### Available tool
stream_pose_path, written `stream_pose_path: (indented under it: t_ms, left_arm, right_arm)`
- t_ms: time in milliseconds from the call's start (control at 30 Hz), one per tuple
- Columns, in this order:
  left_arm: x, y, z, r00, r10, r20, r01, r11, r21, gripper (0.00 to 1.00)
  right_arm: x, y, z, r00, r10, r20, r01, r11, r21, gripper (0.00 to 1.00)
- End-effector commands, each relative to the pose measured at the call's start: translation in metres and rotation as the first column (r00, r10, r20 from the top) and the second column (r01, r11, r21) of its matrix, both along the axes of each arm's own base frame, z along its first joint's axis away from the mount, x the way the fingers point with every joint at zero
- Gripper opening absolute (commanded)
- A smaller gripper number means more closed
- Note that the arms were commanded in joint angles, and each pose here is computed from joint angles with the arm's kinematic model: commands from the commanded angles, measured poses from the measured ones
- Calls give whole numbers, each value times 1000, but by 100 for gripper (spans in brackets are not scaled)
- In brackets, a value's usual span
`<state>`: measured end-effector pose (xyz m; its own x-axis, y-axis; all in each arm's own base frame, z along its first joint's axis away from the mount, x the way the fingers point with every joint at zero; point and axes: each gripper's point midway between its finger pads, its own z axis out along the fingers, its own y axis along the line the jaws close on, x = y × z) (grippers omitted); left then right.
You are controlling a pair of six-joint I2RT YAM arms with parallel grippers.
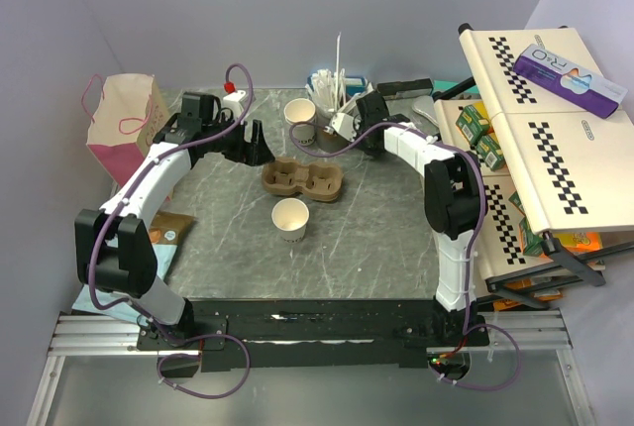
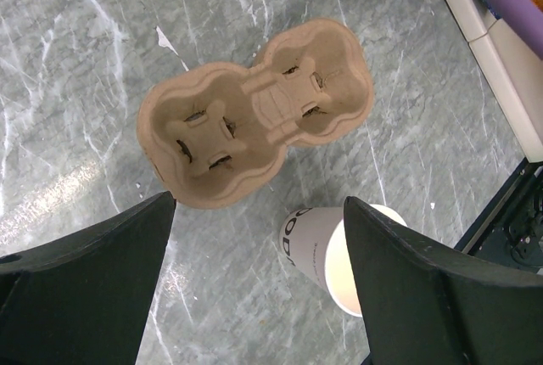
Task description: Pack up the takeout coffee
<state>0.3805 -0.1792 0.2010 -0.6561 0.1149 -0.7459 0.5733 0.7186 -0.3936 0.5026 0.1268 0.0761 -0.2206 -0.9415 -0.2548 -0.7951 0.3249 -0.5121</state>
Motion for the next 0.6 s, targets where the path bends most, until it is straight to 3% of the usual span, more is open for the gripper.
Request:
stream_pose_path:
  t_ms: [0,67,567]
  left_arm:
    - [8,-6,17,999,-17,48,18,999,-29,87]
    - [9,-6,19,998,-17,53,19,999,-32,87]
    - [7,-6,20,998,-15,58,16,999,-31,87]
  right_arm:
    - [-1,7,8,1000,4,-7,-4,1000,31,22]
    - [-2,7,8,1000,-6,-16,6,999,40,27]
    - [-8,8,-4,995,76,-56,-76,997,4,25]
